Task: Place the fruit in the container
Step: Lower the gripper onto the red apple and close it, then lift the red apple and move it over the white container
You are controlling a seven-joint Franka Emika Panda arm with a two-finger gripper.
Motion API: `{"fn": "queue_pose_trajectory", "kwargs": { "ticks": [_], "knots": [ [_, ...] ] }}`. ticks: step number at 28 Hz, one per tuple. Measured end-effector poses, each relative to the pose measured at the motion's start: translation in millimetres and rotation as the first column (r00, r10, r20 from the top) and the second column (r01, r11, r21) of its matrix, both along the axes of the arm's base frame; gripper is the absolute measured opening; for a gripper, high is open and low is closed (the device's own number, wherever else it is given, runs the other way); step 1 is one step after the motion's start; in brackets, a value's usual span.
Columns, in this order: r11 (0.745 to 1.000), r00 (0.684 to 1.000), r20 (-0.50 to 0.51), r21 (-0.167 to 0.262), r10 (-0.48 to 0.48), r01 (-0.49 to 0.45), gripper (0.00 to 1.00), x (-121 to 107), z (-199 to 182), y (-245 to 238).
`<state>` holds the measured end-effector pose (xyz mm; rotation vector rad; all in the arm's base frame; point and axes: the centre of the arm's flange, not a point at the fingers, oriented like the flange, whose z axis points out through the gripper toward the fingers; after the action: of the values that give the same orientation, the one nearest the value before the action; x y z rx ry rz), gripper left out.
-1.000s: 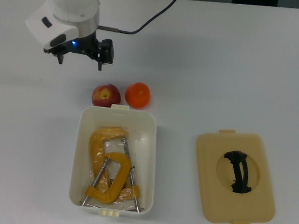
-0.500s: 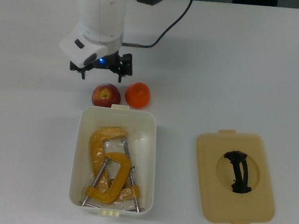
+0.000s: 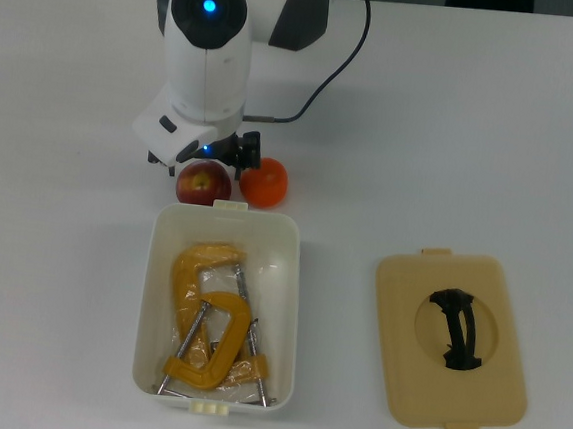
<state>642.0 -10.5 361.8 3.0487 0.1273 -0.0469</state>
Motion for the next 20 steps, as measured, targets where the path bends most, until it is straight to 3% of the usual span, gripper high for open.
{"fn": "queue_pose_trajectory", "kwargs": {
  "ticks": [8,10,12,20],
  "knots": [
    [0.999,0.999,-0.028,-0.028,0.022,-0.023,1.0,3,-26,-1],
    [0.999,0.999,-0.036,-0.042,0.033,-0.034,0.94,3,-31,-1],
    [0.998,0.999,-0.034,-0.053,0.042,-0.044,0.89,4,-31,0],
    [0.998,0.999,-0.012,-0.055,0.042,-0.043,0.88,9,-20,0]
  ]
}}
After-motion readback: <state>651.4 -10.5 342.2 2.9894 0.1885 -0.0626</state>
